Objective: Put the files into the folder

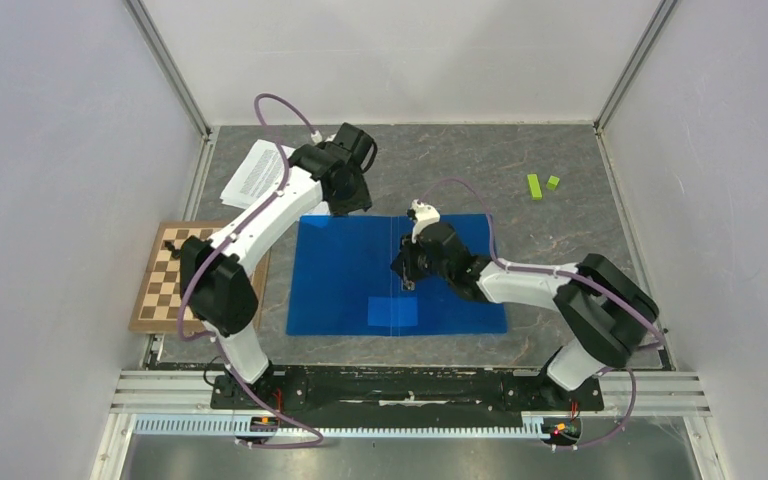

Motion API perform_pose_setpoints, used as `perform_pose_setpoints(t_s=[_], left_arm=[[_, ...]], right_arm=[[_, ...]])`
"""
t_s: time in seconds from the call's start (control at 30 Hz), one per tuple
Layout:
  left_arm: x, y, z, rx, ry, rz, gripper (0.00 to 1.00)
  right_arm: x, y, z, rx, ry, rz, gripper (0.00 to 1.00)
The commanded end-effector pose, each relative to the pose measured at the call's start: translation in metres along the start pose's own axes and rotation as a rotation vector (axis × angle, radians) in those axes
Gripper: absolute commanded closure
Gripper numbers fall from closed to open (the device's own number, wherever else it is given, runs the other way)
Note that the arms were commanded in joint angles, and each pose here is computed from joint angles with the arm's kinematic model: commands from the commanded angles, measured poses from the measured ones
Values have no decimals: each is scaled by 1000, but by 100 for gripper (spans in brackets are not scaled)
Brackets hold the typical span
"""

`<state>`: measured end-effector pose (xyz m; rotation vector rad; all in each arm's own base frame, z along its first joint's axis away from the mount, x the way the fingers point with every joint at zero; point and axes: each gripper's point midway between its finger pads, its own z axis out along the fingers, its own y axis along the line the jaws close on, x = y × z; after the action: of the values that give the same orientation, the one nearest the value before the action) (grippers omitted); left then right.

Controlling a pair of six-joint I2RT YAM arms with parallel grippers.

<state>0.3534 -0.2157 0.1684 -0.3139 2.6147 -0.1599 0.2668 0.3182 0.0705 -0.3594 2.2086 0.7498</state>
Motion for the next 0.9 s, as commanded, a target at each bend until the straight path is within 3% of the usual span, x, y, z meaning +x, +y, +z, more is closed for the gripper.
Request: perform_pose_setpoints(t_s=[0.0,0.4,0.57,0.87], left_arm=[[-3,22,-22,-16,-47,41,50],[2,41,-31,-43,-67,37,50],[5,50,-30,-62,-69,30,50],[7,52,-29,-70,-67,25,50]], right_arm=[[-46,-3,26,-12,-71,19,77],[-48,-48,73,103,3,-13,79],[-31,-58,72,130,57,-59,67],[-93,-30,41,163,-18,-193,57]])
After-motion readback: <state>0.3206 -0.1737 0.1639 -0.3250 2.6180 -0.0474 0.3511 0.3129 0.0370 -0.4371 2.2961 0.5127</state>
